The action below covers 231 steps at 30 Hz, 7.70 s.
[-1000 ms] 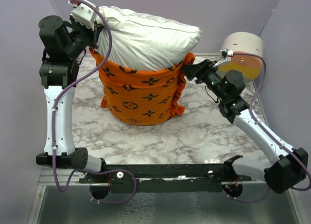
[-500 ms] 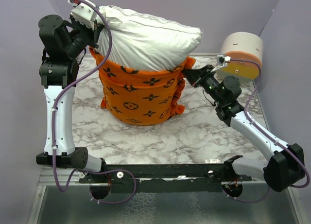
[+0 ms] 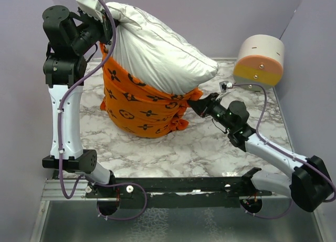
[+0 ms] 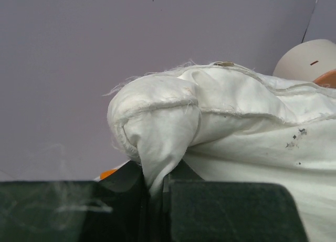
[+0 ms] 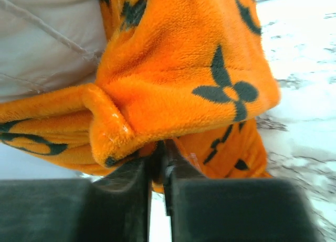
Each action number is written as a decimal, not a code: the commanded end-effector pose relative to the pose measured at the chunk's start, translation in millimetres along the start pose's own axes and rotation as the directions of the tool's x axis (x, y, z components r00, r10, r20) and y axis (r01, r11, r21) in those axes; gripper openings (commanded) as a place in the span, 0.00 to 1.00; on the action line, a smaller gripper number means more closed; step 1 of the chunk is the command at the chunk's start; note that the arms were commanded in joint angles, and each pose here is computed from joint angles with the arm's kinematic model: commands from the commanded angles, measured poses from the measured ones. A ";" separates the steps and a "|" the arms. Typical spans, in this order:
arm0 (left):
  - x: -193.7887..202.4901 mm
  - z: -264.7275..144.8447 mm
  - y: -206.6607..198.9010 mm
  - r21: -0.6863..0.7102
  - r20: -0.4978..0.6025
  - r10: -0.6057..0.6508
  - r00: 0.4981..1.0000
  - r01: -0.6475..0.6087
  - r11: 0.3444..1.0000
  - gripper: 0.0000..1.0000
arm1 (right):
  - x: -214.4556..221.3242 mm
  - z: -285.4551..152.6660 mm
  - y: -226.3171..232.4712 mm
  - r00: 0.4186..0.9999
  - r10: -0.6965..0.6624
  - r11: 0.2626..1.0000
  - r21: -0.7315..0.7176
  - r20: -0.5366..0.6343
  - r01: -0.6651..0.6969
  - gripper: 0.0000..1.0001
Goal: Remove the pillowcase from the pillow
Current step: Remove the pillow from the pillowcase.
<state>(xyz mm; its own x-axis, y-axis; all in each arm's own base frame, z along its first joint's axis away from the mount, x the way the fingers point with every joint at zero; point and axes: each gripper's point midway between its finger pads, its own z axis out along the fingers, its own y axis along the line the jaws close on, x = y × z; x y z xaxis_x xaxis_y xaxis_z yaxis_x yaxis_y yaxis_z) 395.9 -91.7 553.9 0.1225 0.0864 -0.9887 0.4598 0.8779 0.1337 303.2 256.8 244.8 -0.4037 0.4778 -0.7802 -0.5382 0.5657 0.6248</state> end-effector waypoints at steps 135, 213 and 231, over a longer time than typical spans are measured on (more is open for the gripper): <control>188.4 -84.5 -52.2 0.528 -0.144 0.388 0.910 -0.261 0.808 0.74 | -239.6 -0.5 175.6 0.875 -0.428 0.743 -0.463 0.227 0.484 0.01; 143.7 -100.4 -123.7 0.529 0.235 0.728 0.645 -0.713 0.461 0.00 | -241.8 6.5 281.9 0.789 -0.476 0.607 -0.503 0.389 0.615 0.01; 242.2 -145.2 -139.1 0.646 0.084 0.722 0.687 -0.589 0.485 0.00 | -296.5 -2.9 251.3 0.723 -0.477 0.759 -0.181 0.499 0.625 0.01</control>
<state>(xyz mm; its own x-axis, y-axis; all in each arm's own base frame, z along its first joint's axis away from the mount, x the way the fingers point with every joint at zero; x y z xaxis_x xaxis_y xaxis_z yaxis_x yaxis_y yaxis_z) 252.9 -134.6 361.9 0.6730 0.5992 -0.4336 0.4910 0.0765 0.8678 291.7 310.3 549.4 0.0941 0.2636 -0.9600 -0.9074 0.4194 0.0262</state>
